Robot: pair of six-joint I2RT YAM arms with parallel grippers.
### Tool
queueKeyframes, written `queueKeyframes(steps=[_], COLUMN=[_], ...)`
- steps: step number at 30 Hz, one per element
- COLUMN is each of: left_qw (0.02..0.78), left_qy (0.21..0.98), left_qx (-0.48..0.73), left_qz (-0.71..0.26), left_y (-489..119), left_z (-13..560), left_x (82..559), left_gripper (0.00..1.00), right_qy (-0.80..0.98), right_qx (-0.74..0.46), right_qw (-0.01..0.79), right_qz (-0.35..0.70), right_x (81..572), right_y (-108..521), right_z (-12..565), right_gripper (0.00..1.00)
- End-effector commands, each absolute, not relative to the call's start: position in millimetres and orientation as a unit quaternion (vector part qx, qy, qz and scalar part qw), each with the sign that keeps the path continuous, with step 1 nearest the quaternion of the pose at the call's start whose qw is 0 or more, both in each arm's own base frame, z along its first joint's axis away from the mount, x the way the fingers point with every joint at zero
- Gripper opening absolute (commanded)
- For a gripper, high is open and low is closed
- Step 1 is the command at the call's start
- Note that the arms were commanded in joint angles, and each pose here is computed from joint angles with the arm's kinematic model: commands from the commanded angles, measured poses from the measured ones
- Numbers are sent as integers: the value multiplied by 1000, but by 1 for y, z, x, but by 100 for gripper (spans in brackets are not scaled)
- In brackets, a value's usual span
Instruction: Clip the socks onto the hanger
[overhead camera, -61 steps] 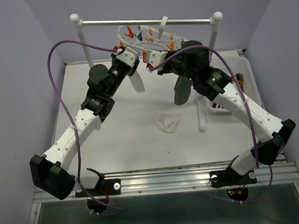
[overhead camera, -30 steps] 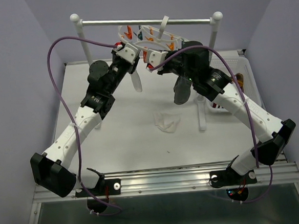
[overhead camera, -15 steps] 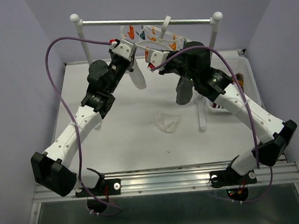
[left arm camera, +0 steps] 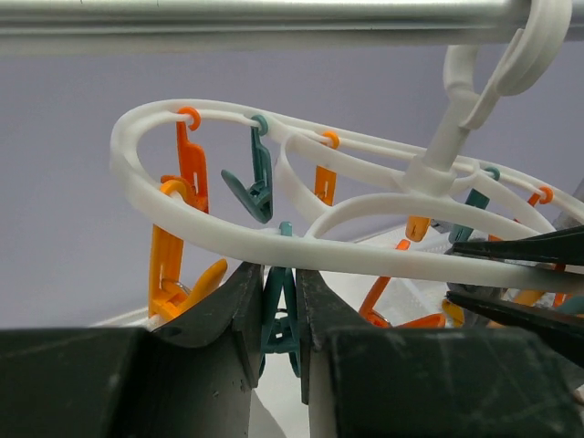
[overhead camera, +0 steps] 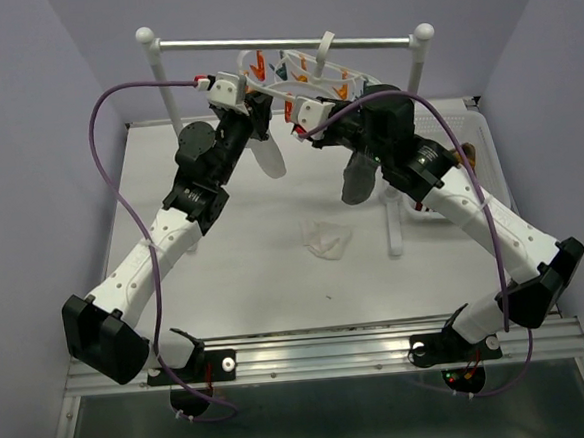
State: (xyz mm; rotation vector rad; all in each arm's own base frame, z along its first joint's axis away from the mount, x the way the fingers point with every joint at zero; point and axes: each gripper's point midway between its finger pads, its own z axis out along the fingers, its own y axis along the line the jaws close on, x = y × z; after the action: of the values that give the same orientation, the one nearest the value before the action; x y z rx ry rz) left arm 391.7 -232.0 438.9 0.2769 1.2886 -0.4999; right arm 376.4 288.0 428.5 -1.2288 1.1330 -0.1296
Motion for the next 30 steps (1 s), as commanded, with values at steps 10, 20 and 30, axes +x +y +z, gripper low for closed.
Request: queueKeyframes(steps=[10,20,30], left_qw=[746,724,727], left_qy=[599,616,617], left_qx=[30,-15,-33], left_qz=[-289,-309,-300], left_y=[-225,-221,-211], left_z=[449,438,443], left_x=[382,380,378], left_gripper=[0,0,0], right_qy=[482,567,584], right_qx=[-647,-674,-691], right_qw=[590,463,389], right_qz=[26,99,176], right_x=[317,282,233], right_y=[289,281,272], right_z=[375,293,251], right_gripper=[100,100,100])
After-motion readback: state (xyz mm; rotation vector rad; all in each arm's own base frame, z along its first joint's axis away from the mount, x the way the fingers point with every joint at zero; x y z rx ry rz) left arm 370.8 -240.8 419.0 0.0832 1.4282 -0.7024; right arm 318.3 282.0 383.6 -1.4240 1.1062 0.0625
